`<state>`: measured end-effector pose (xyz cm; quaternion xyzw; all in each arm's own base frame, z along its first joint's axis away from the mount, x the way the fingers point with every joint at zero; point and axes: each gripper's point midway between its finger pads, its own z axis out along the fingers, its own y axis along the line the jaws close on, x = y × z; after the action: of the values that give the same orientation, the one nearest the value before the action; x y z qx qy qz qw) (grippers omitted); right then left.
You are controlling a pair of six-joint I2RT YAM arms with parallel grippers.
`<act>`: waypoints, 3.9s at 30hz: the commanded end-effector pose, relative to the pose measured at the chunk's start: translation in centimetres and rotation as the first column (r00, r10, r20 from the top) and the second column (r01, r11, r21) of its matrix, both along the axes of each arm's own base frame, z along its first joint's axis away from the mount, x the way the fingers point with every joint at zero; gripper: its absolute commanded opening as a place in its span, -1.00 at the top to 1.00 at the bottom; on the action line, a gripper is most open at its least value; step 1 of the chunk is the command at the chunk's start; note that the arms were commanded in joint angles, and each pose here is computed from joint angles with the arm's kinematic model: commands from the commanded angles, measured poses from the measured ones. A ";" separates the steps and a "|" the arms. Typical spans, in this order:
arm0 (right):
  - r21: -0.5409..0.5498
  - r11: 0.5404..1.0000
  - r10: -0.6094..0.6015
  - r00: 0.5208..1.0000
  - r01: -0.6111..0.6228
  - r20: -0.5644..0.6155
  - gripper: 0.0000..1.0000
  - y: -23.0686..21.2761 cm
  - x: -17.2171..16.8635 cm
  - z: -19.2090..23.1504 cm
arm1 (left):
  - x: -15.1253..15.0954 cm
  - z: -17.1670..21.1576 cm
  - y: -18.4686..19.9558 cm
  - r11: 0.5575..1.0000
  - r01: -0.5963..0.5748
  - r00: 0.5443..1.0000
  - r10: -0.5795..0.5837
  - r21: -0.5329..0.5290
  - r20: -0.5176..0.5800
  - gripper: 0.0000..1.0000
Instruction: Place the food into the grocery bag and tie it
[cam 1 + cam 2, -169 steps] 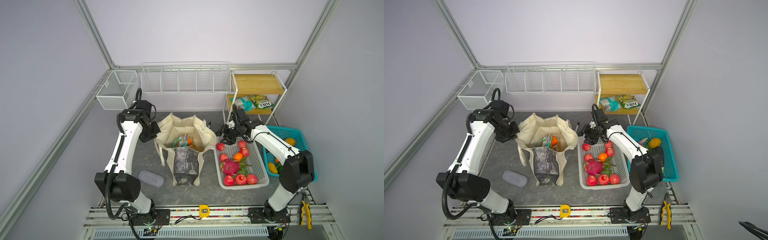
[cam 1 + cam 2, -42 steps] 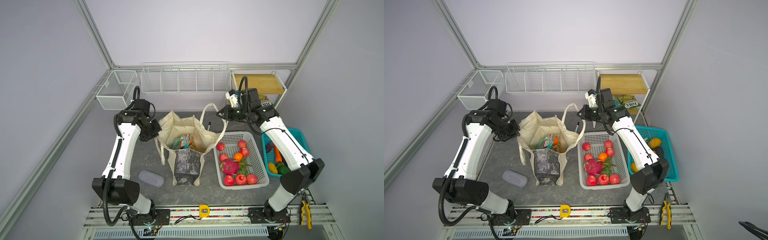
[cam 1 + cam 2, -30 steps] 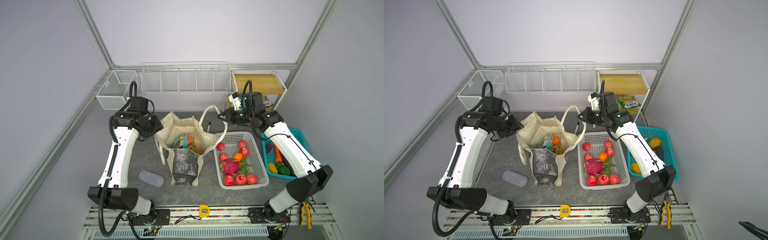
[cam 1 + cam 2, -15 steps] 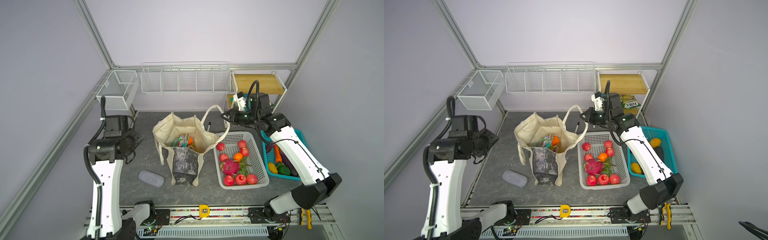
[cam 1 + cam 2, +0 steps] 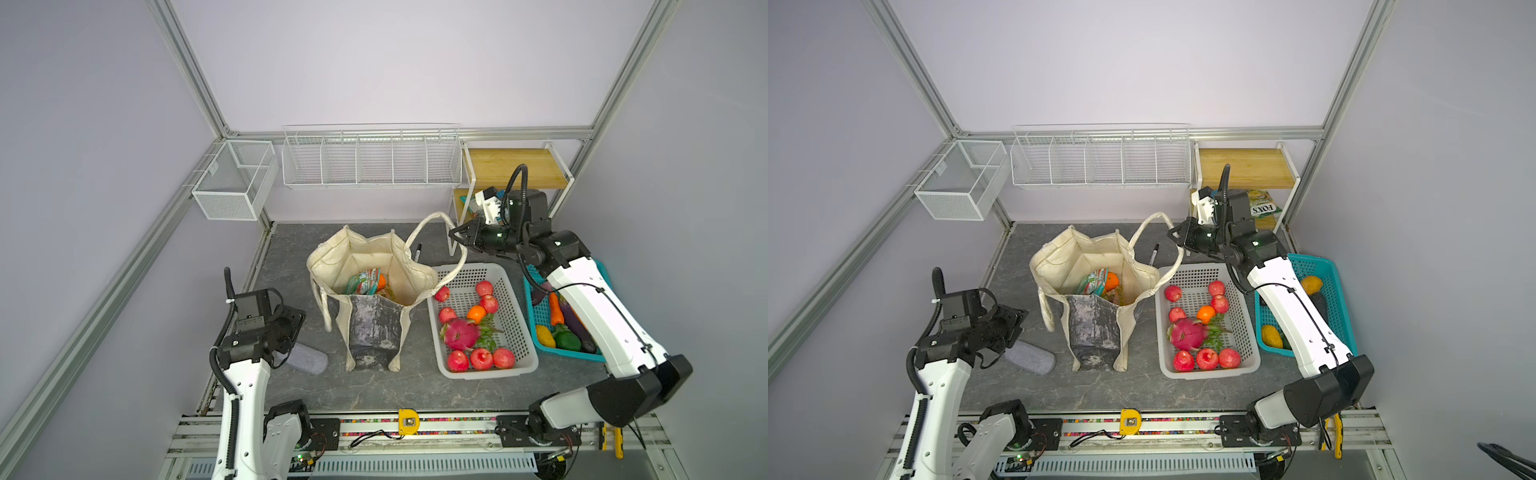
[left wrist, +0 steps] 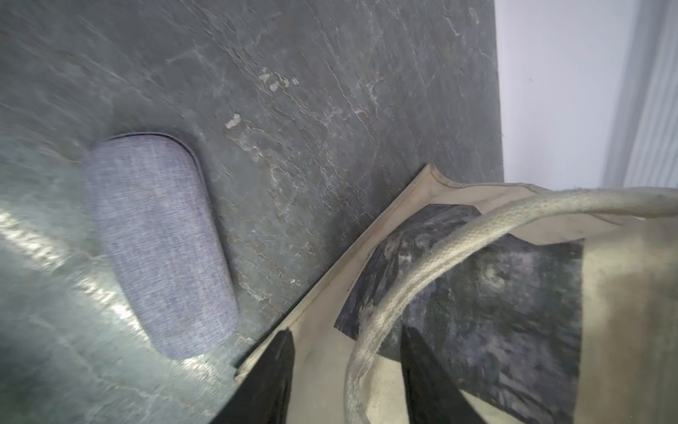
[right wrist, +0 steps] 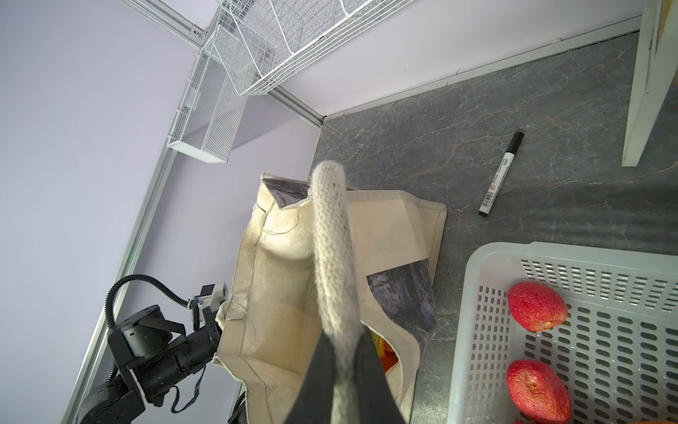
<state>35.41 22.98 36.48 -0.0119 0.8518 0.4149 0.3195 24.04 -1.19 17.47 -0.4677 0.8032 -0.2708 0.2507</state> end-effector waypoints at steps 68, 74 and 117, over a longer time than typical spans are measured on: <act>0.031 1.000 -0.003 0.995 0.000 0.103 0.85 -0.7 0.4 3.2 | 3.5 18.5 0.1 0.974 0.045 0.955 -0.107 0.224 0.275 0.99; 0.030 0.998 0.041 0.983 -0.047 0.177 0.85 0.7 0.0 4.4 | 6.2 23.3 -1.5 0.964 0.125 0.891 -0.213 0.236 0.400 0.95; 0.072 0.910 0.329 0.819 -0.408 0.471 0.85 14.4 -1.8 9.0 | 11.4 30.9 -20.2 0.693 0.681 0.488 -0.671 0.238 0.558 1.00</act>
<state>33.90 36.76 42.42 -0.2306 0.7351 0.5024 0.3925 36.34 -20.80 46.24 -0.0290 0.8168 -0.4651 0.3402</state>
